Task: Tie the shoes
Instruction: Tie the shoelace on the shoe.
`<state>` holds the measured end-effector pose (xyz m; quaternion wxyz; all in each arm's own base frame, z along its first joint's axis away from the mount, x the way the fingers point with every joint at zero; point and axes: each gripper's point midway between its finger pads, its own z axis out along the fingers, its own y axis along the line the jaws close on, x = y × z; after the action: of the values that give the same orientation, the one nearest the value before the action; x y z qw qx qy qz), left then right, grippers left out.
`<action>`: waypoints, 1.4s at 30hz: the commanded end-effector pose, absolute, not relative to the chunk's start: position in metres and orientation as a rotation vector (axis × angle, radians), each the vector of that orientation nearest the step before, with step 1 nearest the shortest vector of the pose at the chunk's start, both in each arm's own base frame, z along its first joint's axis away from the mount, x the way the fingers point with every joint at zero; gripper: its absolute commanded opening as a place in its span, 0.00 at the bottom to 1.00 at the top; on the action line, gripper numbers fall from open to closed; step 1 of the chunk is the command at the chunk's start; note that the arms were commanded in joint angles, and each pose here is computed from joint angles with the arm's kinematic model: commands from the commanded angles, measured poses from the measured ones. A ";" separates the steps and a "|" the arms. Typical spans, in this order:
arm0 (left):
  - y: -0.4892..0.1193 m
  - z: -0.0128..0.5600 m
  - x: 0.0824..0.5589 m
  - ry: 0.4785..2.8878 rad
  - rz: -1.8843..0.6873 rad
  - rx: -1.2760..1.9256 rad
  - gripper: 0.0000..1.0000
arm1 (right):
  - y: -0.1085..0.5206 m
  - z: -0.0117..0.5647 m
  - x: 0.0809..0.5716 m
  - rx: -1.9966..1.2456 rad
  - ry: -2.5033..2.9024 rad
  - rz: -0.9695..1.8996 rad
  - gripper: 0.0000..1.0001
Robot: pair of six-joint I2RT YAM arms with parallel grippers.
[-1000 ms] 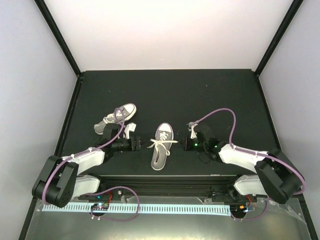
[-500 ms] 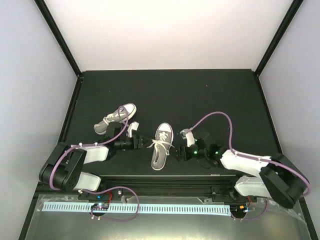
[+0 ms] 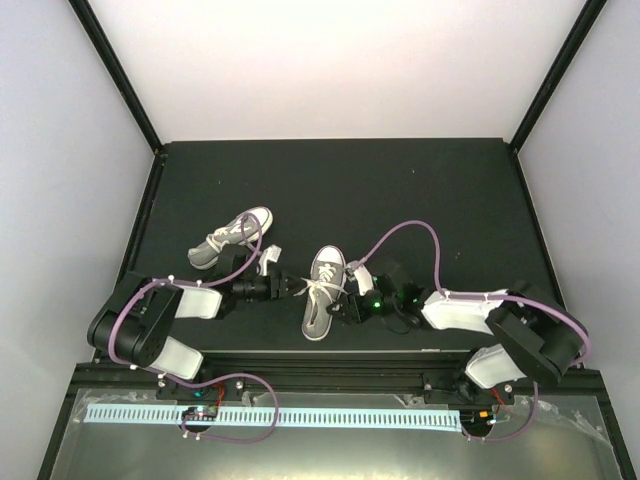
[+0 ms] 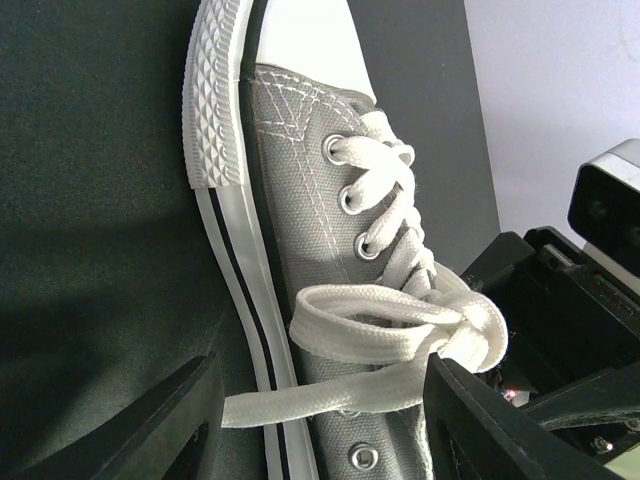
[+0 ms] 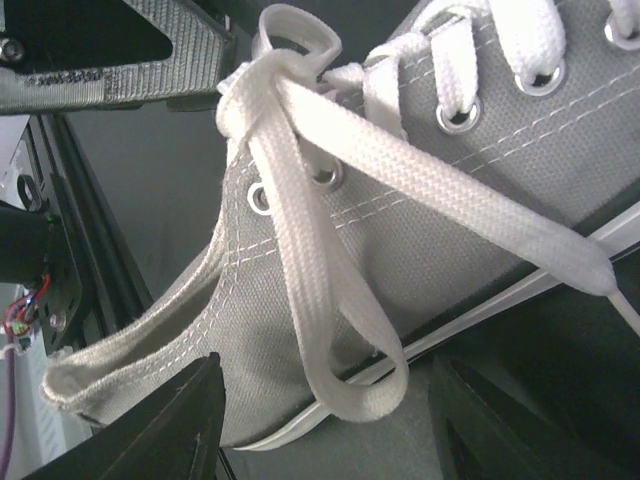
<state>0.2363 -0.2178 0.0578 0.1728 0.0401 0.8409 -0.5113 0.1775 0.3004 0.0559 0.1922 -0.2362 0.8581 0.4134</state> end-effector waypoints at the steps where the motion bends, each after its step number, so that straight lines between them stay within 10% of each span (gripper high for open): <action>1: -0.228 0.076 0.250 2.303 -1.479 0.173 0.57 | 0.313 0.066 0.185 -0.698 2.348 1.186 0.56; 18: -0.235 0.077 0.256 2.286 -1.529 0.166 0.44 | 0.316 0.058 0.186 -0.691 2.362 1.196 0.30; 27: -0.235 0.084 0.260 2.262 -1.520 0.159 0.04 | 0.306 0.055 0.184 -0.671 2.393 1.143 0.02; 42: -0.203 0.081 0.279 2.280 -1.339 -0.017 0.02 | 0.273 0.034 0.174 -0.555 2.499 1.019 0.02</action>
<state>0.2655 -0.2151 0.0798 0.2223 0.0131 0.8283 -0.5141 0.1764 0.2843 0.0409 0.1907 -0.2142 0.8791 0.3807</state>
